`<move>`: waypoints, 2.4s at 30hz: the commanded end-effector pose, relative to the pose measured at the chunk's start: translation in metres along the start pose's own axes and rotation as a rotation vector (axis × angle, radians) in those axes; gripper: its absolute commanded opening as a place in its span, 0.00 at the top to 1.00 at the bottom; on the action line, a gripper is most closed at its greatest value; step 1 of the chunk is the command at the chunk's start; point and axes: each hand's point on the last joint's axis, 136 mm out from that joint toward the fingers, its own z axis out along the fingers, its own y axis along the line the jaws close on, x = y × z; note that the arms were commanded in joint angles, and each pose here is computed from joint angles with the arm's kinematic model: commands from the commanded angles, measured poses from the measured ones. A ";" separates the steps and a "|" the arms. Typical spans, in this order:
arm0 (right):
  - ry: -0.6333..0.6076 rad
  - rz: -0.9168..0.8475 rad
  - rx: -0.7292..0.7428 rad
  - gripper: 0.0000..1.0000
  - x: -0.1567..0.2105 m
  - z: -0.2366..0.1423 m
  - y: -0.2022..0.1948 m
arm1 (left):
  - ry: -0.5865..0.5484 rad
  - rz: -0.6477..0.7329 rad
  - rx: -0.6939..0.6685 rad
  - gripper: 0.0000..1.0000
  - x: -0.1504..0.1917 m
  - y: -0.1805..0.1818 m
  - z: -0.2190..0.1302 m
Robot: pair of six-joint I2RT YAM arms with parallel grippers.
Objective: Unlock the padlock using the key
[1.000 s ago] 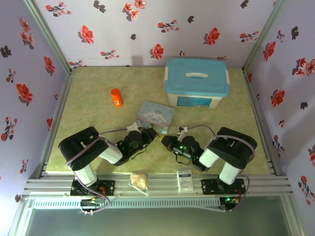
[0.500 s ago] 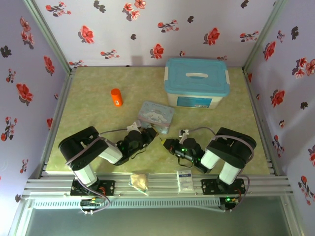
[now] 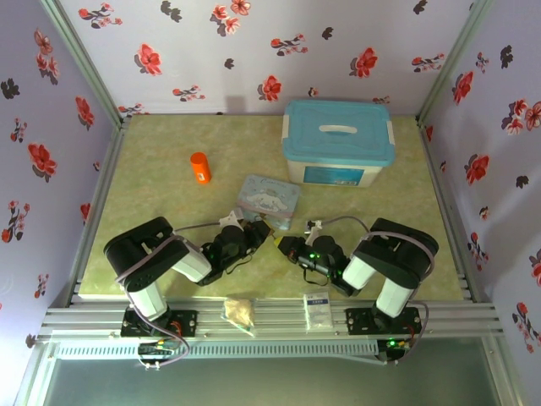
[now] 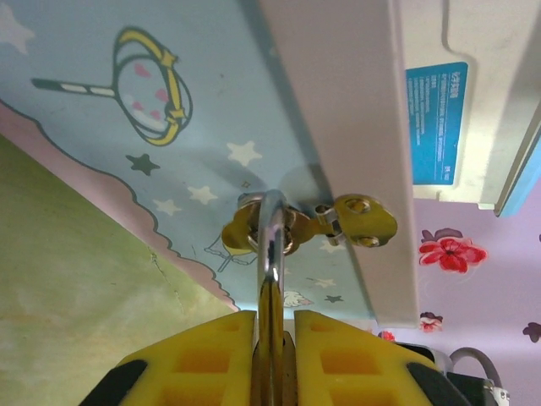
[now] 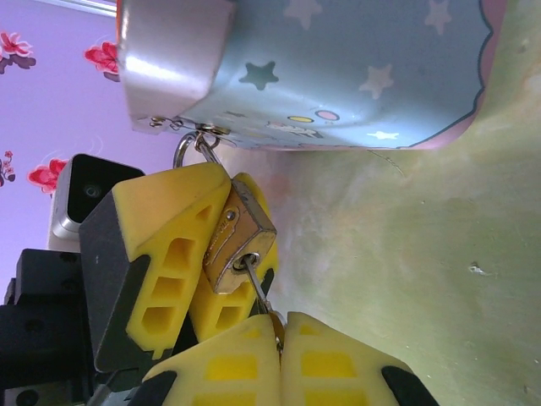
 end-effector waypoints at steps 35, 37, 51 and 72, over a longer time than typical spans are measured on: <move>-0.054 0.028 -0.091 1.00 -0.030 0.001 0.023 | 0.059 0.001 0.105 1.00 0.028 -0.033 -0.001; -0.042 0.024 -0.108 1.00 -0.029 0.004 0.030 | 0.062 0.013 0.099 1.00 0.030 -0.034 -0.001; -0.001 -0.043 -0.079 1.00 -0.026 0.017 0.037 | 0.108 0.004 0.112 1.00 0.044 -0.039 0.009; 0.063 -0.215 -0.050 1.00 -0.026 0.016 0.067 | 0.211 -0.053 0.244 1.00 0.063 -0.076 0.001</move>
